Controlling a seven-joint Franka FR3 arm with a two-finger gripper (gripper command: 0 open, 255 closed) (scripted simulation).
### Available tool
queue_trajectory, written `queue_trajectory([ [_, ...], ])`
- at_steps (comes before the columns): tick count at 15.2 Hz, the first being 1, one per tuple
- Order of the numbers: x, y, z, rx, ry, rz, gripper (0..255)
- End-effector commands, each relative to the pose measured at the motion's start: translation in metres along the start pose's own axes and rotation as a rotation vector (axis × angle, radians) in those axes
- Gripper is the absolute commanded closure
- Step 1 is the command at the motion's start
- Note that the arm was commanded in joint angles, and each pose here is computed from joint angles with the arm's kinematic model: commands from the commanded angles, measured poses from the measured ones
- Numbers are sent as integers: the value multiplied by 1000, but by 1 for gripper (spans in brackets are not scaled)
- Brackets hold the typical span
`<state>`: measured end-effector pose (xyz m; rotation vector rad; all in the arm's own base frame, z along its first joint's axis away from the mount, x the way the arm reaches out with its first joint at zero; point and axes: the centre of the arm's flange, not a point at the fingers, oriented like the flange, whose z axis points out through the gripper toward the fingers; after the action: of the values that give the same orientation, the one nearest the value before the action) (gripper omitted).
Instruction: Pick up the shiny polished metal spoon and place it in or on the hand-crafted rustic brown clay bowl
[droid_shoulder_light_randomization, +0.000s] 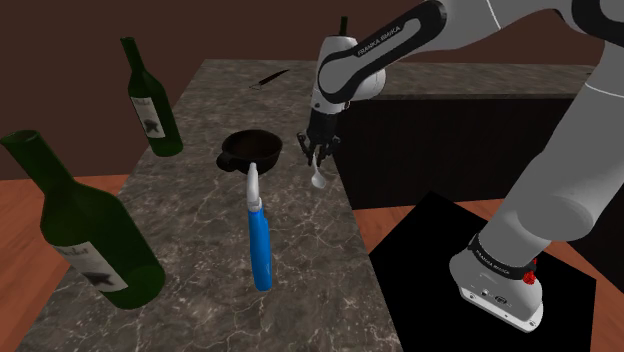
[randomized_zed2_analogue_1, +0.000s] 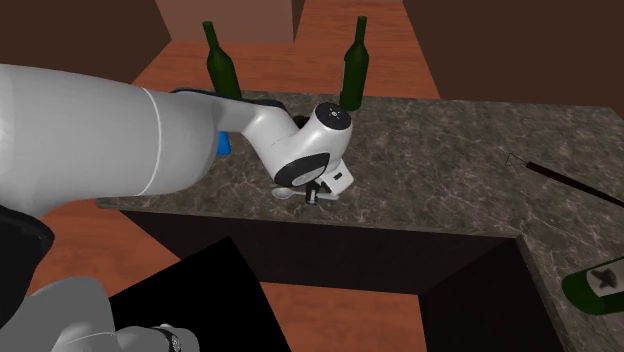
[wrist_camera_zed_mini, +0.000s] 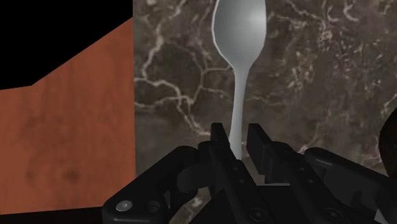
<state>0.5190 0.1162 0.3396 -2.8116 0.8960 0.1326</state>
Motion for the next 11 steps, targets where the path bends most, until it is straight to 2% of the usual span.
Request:
queue_trajectory([
  [1, -2, -1, -9, 0, 0, 0, 255],
  [11, -9, -9, -60, 0, 0, 0, 255],
])
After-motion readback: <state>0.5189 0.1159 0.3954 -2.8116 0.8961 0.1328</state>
